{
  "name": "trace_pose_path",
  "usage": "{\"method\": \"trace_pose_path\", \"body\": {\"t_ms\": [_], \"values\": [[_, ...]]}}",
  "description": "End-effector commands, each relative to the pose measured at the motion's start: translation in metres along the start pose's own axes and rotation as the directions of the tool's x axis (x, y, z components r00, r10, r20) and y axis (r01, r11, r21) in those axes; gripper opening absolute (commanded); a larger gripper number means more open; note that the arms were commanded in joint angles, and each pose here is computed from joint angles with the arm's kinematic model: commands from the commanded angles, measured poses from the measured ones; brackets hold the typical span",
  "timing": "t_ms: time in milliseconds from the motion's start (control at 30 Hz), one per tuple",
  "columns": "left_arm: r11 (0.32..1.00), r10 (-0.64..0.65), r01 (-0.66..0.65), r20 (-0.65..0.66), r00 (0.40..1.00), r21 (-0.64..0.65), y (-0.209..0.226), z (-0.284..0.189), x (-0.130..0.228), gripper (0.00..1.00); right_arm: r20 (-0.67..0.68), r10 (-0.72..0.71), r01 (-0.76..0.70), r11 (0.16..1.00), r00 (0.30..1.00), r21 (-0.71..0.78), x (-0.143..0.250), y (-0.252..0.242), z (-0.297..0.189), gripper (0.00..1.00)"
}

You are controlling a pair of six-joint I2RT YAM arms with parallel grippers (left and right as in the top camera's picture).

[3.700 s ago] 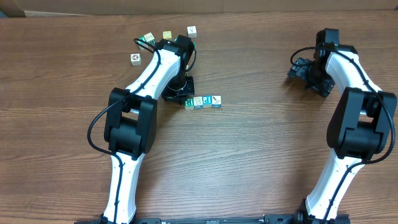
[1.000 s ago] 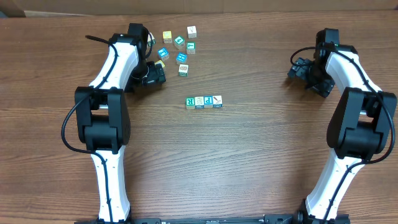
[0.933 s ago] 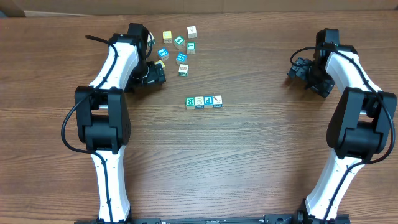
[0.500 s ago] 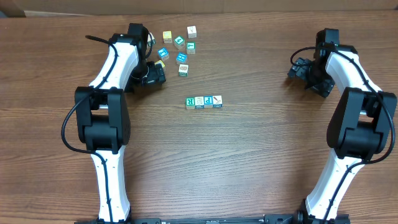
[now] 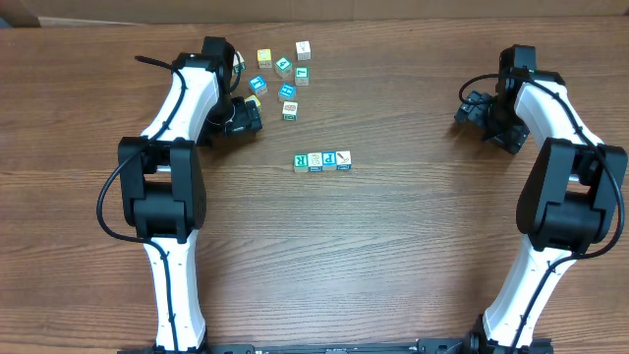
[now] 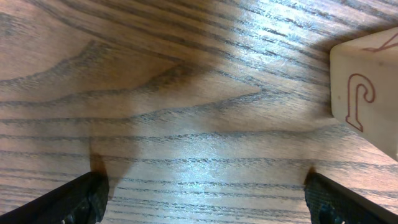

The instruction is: Form a horizontal line

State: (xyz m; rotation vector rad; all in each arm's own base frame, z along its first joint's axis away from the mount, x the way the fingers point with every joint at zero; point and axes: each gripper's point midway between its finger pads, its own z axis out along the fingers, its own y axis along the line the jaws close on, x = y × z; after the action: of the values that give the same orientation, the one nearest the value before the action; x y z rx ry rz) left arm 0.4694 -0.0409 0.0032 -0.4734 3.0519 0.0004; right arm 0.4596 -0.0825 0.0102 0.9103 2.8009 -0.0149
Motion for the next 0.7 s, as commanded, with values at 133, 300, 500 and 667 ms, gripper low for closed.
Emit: {"method": "trace_pose_path", "body": {"t_ms": [133,300,500,667], "values": [[1.000,0.011,-0.011,0.006,1.000,-0.018,0.000,0.003,0.000,1.00,0.060,0.007,-0.005,1.000,0.998,-0.022,-0.015,0.004,-0.021,1.00],[1.000,0.011,-0.011,0.006,1.000,-0.019,0.000,0.003,0.001,1.00,0.060,0.007,-0.005,1.000,0.998,-0.022,-0.015,0.004,-0.021,1.00],[1.000,0.011,-0.011,0.006,1.000,-0.018,0.000,0.003,0.000,1.00,0.084,-0.007,0.011,0.999,0.996,-0.038,-0.016,0.013,-0.034,1.00],[1.000,0.011,-0.011,0.006,1.000,-0.019,0.000,0.003,0.001,1.00,0.220,-0.067,0.096,0.988,0.973,-0.125,-0.014,0.054,-0.108,1.00]]}}
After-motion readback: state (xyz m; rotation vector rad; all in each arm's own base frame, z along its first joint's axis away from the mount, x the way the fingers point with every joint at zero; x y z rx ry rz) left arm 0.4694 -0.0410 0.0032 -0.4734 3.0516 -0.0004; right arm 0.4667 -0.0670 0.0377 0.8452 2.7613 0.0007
